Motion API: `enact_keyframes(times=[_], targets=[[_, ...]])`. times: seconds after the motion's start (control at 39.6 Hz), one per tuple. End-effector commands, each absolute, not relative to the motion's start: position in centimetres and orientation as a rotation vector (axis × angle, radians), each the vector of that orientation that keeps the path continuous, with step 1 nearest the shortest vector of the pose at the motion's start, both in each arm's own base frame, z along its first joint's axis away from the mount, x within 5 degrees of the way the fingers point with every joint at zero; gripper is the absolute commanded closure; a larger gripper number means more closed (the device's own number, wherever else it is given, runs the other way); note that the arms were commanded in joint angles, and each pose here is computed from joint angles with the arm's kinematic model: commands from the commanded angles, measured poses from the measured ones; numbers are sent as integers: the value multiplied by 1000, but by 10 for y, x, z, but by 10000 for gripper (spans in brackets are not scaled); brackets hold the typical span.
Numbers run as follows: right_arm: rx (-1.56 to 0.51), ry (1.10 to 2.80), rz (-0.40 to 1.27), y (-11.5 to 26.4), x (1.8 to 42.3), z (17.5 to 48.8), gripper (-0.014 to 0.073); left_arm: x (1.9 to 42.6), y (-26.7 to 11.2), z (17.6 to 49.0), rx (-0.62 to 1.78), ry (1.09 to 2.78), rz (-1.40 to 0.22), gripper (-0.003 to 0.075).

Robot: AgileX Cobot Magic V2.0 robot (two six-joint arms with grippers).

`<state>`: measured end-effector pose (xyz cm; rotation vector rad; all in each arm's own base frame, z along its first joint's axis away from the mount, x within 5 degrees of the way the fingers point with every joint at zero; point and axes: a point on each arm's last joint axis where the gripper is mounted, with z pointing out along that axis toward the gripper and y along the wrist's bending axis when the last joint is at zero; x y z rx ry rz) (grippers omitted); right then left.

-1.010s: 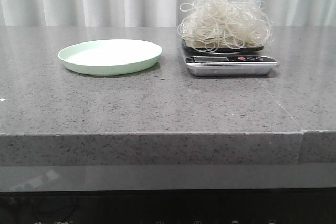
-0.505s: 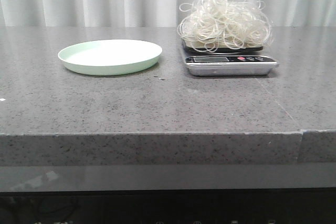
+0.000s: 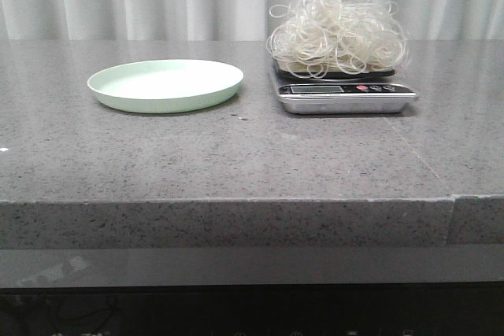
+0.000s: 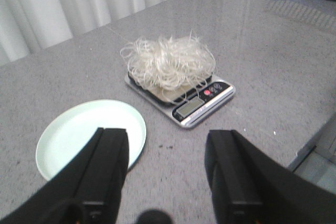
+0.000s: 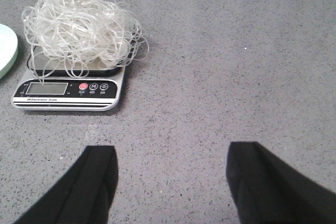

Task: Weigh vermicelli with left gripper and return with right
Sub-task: 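Withdraw the left gripper and hold while the scale weighs the noodles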

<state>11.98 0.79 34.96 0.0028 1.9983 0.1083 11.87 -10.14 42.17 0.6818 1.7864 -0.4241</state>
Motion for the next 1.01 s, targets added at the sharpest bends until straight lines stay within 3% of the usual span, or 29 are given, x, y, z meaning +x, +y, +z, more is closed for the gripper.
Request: enact_keyframes(times=[0.0,0.4,0.68,0.98], targets=[[0,1915,91,7,123,363,35,101,-87,428,633,1665,-482,293],[8,1907,105,7,123,363,35,68,-57,383,629,1675,-493,293],[-50,1942,134,14,128,364,35,67,-57,381,636,1699,-488,293],[-233,2020,213,43,169,385,35,67,-57,381,636,1699,-488,293]])
